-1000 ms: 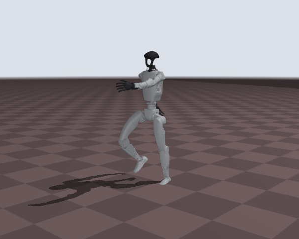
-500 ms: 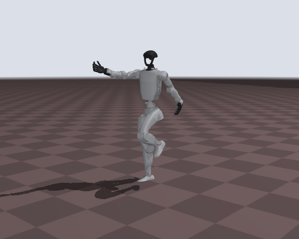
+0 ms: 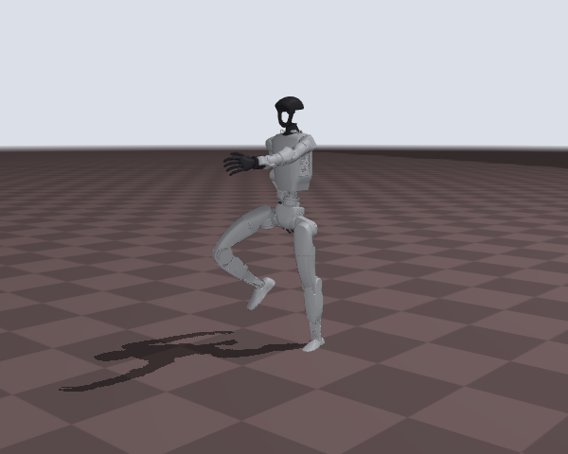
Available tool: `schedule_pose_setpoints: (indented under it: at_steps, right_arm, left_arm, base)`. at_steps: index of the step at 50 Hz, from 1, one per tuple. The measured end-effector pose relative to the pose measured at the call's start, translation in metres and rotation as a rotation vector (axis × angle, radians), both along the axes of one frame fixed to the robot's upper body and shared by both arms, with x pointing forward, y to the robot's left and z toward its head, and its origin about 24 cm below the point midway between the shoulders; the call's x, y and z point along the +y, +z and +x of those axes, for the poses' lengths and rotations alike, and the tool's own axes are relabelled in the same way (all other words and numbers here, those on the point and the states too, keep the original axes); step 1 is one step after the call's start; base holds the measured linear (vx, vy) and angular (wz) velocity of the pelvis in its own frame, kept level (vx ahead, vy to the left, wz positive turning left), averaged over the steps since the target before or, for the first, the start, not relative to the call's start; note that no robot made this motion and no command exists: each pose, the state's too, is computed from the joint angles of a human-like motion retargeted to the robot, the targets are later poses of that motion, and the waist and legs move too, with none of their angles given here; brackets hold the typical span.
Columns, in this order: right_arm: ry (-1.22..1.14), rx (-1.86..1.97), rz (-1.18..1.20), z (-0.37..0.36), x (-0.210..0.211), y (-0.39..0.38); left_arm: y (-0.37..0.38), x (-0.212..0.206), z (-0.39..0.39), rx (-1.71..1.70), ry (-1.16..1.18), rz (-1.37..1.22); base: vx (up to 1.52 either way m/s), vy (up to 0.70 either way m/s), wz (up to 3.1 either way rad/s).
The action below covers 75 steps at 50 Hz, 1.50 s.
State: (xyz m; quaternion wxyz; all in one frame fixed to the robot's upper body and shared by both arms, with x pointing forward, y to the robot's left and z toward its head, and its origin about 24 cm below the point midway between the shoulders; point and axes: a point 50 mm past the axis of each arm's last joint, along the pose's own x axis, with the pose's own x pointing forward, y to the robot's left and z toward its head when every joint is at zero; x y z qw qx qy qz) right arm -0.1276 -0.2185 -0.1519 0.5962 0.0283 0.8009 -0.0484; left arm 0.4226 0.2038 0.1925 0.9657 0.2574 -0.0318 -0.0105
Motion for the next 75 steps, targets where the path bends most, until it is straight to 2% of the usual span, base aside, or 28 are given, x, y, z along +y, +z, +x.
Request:
schedule_pose_setpoints:
  at_steps: [3, 6, 9, 12, 15, 18, 21, 23, 26, 29, 32, 36, 39, 42, 45, 48, 50, 53, 55, 57, 62, 66, 70, 75]
  right_arm:
    - [-0.075, 0.177, 0.055, -0.076, 0.014, 0.031]
    - [-0.135, 0.310, 0.064, -0.120, 0.023, 0.059]
    - [-0.169, 0.329, 0.067, -0.126, 0.030, 0.063]
    - [-0.132, 0.237, 0.050, -0.095, 0.031, 0.040]
    - [-0.075, 0.060, -0.022, -0.028, 0.025, 0.006]
    - [-0.069, -0.214, -0.107, 0.081, 0.016, -0.021]
    - [-0.028, -0.514, -0.132, 0.215, 0.011, -0.016]
    - [0.019, -0.742, -0.236, 0.311, -0.004, 0.018]
    - [-0.043, -1.181, -0.382, 0.445, -0.018, 0.121]
    - [-0.226, -1.625, -0.331, 0.525, -0.006, 0.250]
    - [-0.420, -1.908, -0.238, 0.549, -0.003, 0.348]
    - [-0.611, -2.073, -0.168, 0.549, -0.012, 0.421]
    - [-0.693, -2.094, -0.120, 0.548, -0.010, 0.431]
    - [-0.691, -2.032, -0.076, 0.552, 0.004, 0.393]
    - [-0.580, -1.855, -0.093, 0.544, 0.021, 0.306]
    - [-0.330, -1.554, -0.218, 0.506, 0.024, 0.199]
    - [-0.149, -1.339, -0.307, 0.461, 0.013, 0.133]
    - [0.162, -0.897, -0.268, 0.350, -0.004, 0.039]
    - [0.230, -0.598, -0.178, 0.259, -0.007, -0.001]
    - [0.202, -0.360, -0.091, 0.169, -0.004, -0.020]
    - [0.121, 0.091, 0.101, -0.018, 0.005, 0.006]
    - [-0.005, 0.313, 0.084, -0.103, -0.008, 0.055]
    - [-0.204, 0.316, -0.021, -0.123, -0.010, 0.069]
    - [-0.206, 0.158, -0.135, -0.069, -0.016, 0.034]
  left_arm:
    - [0.069, 0.004, 0.002, -0.181, 0.013, 0.012]
    - [0.093, 0.008, 0.000, -0.239, 0.033, -0.029]
    - [0.074, 0.004, 0.002, -0.208, 0.008, -0.112]
    - [0.006, -0.003, -0.001, -0.075, -0.022, -0.207]
    - [-0.106, -0.004, -0.030, 0.199, 0.003, -0.290]
    - [-0.223, -0.002, -0.099, 0.592, 0.080, -0.301]
    - [-0.319, 0.001, -0.221, 1.125, 0.047, -0.171]
    - [-0.356, -0.002, -0.322, 1.447, 0.061, -0.179]
    - [-0.367, -0.021, -0.465, 1.779, 0.143, -0.303]
    - [-0.343, -0.048, -0.569, 2.034, 0.057, -0.488]
    - [-0.308, -0.050, -0.637, 2.234, -0.004, -0.592]
    - [-0.281, -0.033, -0.675, 2.342, 0.148, -0.632]
    - [-0.291, -0.026, -0.660, 2.289, 0.202, -0.608]
    - [-0.320, -0.023, -0.612, 2.157, 0.151, -0.546]
    - [-0.352, -0.016, -0.531, 1.947, 0.089, -0.397]
    - [-0.367, 0.001, -0.395, 1.574, 0.130, -0.171]
    - [-0.346, 0.005, -0.285, 1.211, 0.207, -0.149]
    - [-0.277, -0.004, -0.154, 0.867, 0.106, -0.179]
    - [-0.208, -0.007, -0.084, 0.647, 0.046, -0.132]
    - [-0.124, -0.011, -0.031, 0.390, 0.029, -0.109]
    - [0.051, -0.013, 0.007, -0.100, -0.009, -0.075]
    - [0.111, -0.004, 0.001, -0.269, 0.005, -0.118]
    - [0.104, -0.010, 0.003, -0.263, -0.007, -0.184]
    - [-0.007, -0.035, 0.000, -0.075, -0.068, -0.348]
  base:
    - [0.06, -0.02, -0.10]
    - [0.05, -0.05, -0.41]
    - [0.04, -0.06, -0.47]
    - [0.03, -0.07, -0.34]
    - [0.06, -0.11, -0.40]
    - [0.07, -0.18, -0.97]
    - [-0.14, -0.27, -1.37]
    - [-0.26, -0.17, -0.23]
    - [-0.09, -0.08, -0.47]
    - [-0.04, -0.12, -0.46]
    - [-0.01, -0.06, -0.12]
    - [0.01, 0.02, 0.29]
    - [0.00, 0.03, 0.53]
    - [0.04, 0.06, 0.02]
    - [0.13, 0.08, -0.79]
    - [0.21, 0.14, -1.07]
    - [0.08, 0.23, 0.30]
    - [-0.17, 0.19, 1.22]
    - [-0.16, 0.08, 1.10]
    - [-0.04, 0.07, 1.07]
    - [0.04, 0.08, 0.38]
    - [0.08, 0.03, 0.17]
    - [0.05, -0.03, -0.33]
    - [0.06, -0.05, -0.15]
